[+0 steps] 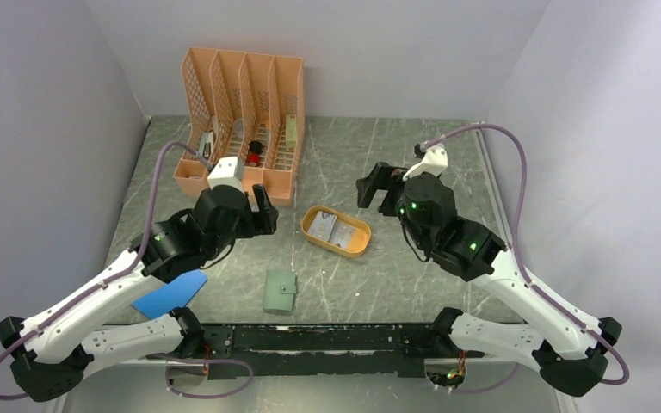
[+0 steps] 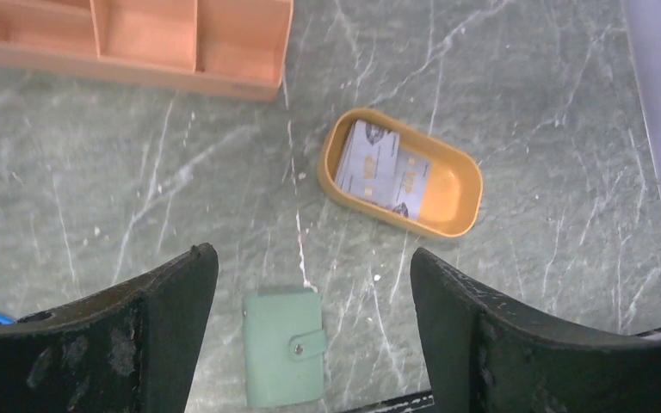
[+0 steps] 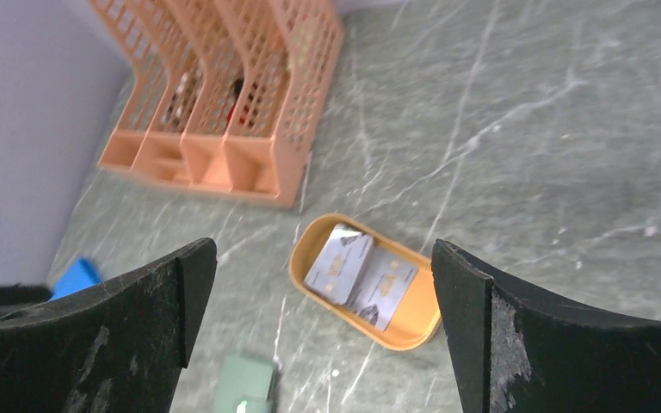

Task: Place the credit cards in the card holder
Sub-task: Reset both arms

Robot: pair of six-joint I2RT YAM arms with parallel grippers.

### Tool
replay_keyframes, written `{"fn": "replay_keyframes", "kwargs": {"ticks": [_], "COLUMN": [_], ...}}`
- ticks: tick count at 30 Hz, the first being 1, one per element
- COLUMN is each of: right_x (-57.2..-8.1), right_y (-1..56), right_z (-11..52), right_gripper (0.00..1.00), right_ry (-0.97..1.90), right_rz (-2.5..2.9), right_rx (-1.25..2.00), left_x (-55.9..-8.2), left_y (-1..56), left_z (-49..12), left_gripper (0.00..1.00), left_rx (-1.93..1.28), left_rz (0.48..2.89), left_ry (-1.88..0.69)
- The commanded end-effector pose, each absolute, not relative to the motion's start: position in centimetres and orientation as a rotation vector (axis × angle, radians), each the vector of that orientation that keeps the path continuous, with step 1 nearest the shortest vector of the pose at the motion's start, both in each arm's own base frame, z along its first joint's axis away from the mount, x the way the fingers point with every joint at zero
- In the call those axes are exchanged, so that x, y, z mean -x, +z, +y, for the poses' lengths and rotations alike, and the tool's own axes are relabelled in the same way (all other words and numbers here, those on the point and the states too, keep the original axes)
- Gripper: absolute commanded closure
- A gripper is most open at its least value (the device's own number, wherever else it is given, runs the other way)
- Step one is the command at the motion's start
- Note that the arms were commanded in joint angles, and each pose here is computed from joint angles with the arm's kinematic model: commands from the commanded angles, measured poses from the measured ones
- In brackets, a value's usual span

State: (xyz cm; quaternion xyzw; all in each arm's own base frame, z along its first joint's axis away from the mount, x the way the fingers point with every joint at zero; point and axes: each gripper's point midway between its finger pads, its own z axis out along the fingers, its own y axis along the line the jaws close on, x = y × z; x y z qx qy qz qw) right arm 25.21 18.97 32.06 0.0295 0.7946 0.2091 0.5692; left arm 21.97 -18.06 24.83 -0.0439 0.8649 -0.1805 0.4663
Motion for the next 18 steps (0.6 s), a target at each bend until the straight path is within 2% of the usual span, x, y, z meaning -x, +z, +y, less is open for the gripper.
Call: {"fn": "replay_keyframes", "kwargs": {"ticks": [1,7,18], "right_x": [-26.8,-25.9,-25.7], "right_y": [36.4,42.0,41.0], "right_z": [14.9,13.2,11.9], "right_gripper": [0.0,0.0,0.0], "right_ry": [0.322,0.356,0.267], "right_rz": [1.724,1.54,1.571], "right_rx": [-0.233,-0.187,-0.183], "left_x": [-22.5,-23.0,-22.6], "left_y": [27.7,32.3,33.6], "left_z": [-17.8,-17.8,-17.5], "left_gripper": [0.15,0.15,0.14], "left_rx": [-0.079,-0.087,-0.067], "left_rz": [2.078,1.956,1.884], "left_ry": [-0.356,-0.408,-0.47]}}
